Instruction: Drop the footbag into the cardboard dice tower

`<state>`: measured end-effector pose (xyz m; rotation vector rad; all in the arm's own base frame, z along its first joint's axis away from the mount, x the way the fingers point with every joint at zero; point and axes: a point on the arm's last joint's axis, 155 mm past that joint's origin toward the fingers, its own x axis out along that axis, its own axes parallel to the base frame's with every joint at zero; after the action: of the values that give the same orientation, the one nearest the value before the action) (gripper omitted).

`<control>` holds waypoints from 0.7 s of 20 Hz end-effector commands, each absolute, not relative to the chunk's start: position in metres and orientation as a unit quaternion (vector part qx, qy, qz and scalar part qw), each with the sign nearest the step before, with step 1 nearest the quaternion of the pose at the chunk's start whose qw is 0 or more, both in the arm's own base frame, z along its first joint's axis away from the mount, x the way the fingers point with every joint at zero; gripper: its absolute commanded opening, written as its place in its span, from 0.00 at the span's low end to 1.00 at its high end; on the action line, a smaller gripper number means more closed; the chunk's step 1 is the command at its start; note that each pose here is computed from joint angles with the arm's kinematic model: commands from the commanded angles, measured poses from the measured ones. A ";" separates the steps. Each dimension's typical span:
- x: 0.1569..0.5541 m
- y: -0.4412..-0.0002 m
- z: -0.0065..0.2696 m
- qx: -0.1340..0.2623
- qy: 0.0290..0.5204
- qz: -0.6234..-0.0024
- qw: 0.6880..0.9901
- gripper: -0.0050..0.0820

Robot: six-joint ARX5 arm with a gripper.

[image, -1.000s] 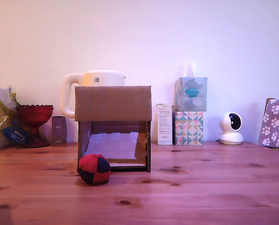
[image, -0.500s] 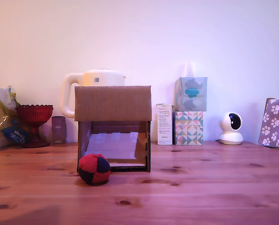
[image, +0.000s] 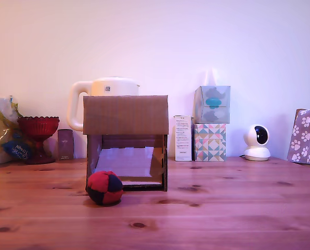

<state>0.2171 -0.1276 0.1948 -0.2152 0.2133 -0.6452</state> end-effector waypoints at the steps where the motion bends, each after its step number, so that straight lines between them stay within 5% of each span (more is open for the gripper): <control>1: 0.214 -0.137 0.196 -0.095 0.104 -0.337 0.931 0.03; 14: 0.225 -0.200 0.130 -0.061 0.223 -0.409 0.883 0.03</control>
<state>0.2216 -0.1985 0.1247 -0.1313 0.4902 -0.8476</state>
